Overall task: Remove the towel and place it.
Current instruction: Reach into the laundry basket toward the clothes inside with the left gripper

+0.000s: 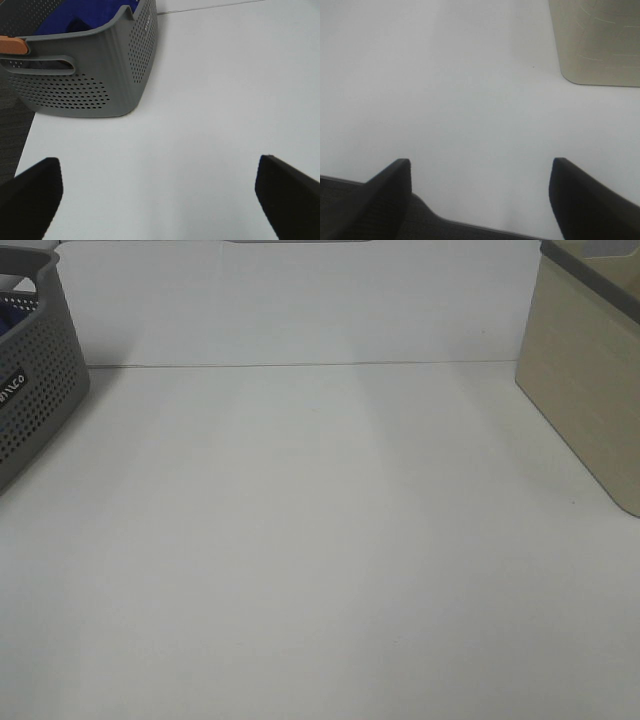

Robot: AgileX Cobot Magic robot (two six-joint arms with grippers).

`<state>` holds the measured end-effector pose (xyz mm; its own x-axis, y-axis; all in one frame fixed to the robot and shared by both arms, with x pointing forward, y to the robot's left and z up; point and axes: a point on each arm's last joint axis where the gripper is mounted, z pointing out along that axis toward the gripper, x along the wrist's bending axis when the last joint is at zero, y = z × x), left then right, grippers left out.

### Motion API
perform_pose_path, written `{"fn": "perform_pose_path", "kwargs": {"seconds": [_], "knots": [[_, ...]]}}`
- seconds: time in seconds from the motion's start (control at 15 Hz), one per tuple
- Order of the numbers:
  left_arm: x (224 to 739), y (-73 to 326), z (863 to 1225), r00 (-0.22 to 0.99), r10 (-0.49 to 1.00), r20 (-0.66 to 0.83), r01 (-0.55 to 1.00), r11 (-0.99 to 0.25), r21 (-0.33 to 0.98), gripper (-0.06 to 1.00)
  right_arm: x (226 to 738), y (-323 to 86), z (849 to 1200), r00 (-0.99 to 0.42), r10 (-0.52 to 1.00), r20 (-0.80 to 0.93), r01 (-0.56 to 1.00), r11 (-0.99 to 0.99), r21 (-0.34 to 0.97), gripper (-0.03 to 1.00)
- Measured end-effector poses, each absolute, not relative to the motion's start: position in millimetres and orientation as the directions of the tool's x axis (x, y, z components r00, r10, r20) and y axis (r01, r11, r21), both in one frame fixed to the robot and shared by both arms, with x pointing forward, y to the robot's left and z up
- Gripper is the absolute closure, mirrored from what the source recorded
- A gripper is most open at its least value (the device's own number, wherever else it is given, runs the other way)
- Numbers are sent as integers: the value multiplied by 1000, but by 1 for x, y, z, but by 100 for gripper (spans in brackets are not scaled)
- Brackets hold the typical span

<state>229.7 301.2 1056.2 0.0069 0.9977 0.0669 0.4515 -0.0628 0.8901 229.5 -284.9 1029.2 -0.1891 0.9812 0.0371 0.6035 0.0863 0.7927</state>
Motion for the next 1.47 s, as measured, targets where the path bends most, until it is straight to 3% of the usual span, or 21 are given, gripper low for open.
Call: {"fn": "perform_pose_path", "kwargs": {"seconds": [0.4, 0.73, 1.0, 1.27, 1.47], "knots": [[230, 302, 1071, 10, 997, 80, 484, -75, 872, -5, 230, -285, 1029, -189, 981, 37, 603, 86, 793, 22], [269, 310, 1136, 141, 930, 339, 615, -351, 706, -5, 230, -285, 1029, -189, 981, 37, 603, 86, 793, 22], [363, 319, 1207, 373, 716, 590, 588, -675, 446, -5, 230, -285, 1029, -189, 981, 37, 603, 86, 793, 22], [441, 333, 1230, 457, 553, 696, 590, -775, 229, -5, 230, -285, 1029, -189, 981, 37, 603, 86, 793, 22], [502, 345, 1216, 524, 466, 713, 626, -778, 49, -5, 230, -285, 1029, -189, 981, 37, 603, 86, 793, 22]]}}
